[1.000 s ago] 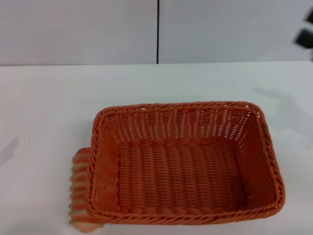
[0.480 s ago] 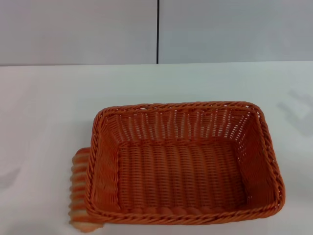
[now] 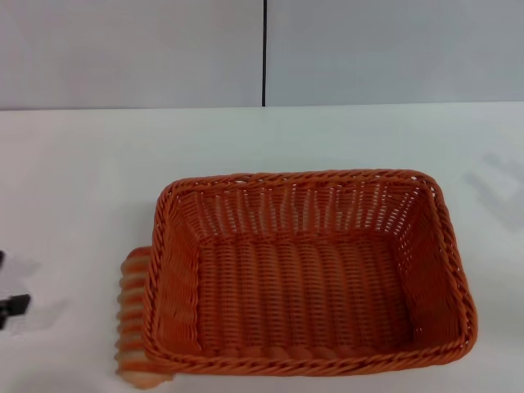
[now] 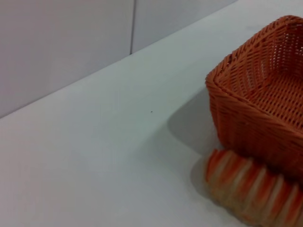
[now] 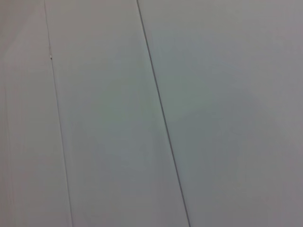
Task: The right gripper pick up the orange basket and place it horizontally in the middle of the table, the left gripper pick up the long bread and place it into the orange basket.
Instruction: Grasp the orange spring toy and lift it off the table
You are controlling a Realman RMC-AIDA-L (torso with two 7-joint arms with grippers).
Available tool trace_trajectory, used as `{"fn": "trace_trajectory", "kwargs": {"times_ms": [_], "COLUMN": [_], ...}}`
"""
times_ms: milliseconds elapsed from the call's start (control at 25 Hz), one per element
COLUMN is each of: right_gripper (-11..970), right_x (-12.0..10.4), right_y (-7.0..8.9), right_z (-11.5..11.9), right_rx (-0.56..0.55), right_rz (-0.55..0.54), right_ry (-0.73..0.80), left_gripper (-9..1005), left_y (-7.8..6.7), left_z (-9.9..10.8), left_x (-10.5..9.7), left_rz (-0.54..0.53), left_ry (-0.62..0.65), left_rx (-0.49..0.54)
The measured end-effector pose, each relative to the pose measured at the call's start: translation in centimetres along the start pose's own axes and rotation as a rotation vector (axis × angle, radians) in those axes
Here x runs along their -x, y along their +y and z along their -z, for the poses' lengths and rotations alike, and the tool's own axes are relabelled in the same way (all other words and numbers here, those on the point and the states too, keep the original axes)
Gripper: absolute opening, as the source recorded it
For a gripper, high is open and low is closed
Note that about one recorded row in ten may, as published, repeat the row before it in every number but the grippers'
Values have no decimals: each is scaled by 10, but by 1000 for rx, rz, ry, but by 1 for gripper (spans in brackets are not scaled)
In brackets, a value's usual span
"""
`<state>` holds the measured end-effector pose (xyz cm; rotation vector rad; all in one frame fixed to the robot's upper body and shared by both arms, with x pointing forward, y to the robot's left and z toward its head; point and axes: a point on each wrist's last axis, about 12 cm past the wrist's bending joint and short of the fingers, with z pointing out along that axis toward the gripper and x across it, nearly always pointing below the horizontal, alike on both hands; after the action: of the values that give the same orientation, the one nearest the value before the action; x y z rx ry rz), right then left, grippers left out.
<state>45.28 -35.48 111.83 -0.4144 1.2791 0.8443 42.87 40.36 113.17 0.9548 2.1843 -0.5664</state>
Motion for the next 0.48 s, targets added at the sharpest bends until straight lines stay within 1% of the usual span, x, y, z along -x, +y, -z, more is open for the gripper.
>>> {"fn": "trace_trajectory", "kwargs": {"times_ms": [40, 80, 200, 240, 280, 400, 440, 480], "right_gripper": [521, 521, 521, 521, 521, 521, 521, 521], "right_x": [-1, -1, -2, -2, -2, -2, -3, -3], "right_y": [0, 0, 1, 1, 1, 1, 2, 2], "right_z": [1, 1, 2, 4, 4, 6, 6, 6], "right_rx": [-3, -3, -5, -10, -10, -16, -17, -17], "right_rz": [1, 1, -2, -5, -5, -6, -8, -8], "right_ry": [-1, -1, -2, -5, -5, -6, -6, -6], "left_gripper": [750, 749, 749, 749, 748, 748, 748, 747], "left_y": [0, 0, -1, -1, -1, -3, -5, -5], "left_z": [-12, -12, -27, -35, -35, -46, -52, -52], "left_x": [2, 2, 6, 8, 8, 10, 11, 11], "left_rz": [-7, -7, -22, -28, -28, -28, -32, -32], "left_ry": [9, 9, 30, 36, 36, 25, 28, 28], "left_rx": [-38, -38, -85, -108, -108, -151, -178, -178]}}
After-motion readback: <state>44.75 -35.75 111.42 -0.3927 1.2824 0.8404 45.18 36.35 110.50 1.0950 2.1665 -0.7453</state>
